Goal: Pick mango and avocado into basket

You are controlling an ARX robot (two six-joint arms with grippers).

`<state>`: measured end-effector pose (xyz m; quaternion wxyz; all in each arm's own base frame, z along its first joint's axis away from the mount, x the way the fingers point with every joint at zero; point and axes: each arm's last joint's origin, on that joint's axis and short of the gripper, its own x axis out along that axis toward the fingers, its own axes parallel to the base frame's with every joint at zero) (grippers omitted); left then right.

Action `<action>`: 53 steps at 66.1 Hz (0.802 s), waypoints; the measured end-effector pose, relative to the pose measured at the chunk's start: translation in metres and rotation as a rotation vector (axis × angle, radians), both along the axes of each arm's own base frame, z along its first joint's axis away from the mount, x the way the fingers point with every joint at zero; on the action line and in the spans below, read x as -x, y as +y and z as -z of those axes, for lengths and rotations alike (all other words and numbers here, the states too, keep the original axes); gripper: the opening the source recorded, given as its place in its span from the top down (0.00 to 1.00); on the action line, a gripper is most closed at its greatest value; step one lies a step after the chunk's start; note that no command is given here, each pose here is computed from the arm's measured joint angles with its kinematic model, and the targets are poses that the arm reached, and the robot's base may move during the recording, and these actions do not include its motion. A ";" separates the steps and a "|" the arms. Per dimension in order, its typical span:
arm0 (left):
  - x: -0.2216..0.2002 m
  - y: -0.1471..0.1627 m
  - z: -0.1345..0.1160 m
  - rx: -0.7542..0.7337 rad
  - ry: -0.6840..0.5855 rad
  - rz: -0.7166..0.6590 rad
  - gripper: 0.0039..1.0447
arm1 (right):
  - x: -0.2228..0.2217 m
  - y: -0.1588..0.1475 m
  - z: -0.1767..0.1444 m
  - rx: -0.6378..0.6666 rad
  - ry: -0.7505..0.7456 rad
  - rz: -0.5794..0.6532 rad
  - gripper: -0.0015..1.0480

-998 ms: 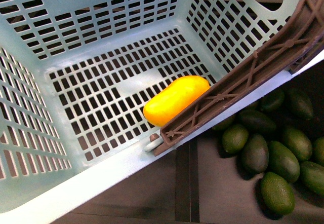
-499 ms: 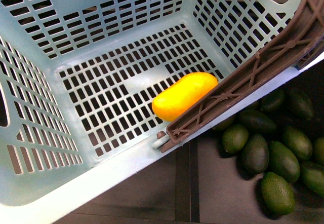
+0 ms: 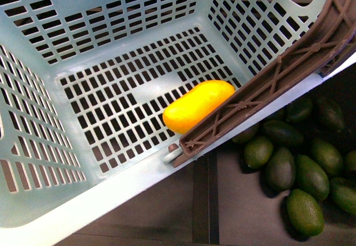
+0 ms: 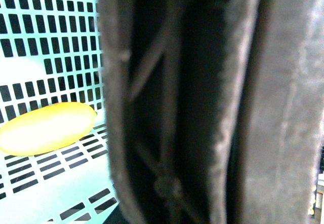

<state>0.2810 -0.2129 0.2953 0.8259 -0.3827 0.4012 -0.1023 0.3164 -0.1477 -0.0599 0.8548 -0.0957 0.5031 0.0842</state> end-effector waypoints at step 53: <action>0.000 0.000 0.000 -0.001 0.000 0.000 0.88 | -0.029 0.010 0.024 -0.005 -0.008 0.031 0.08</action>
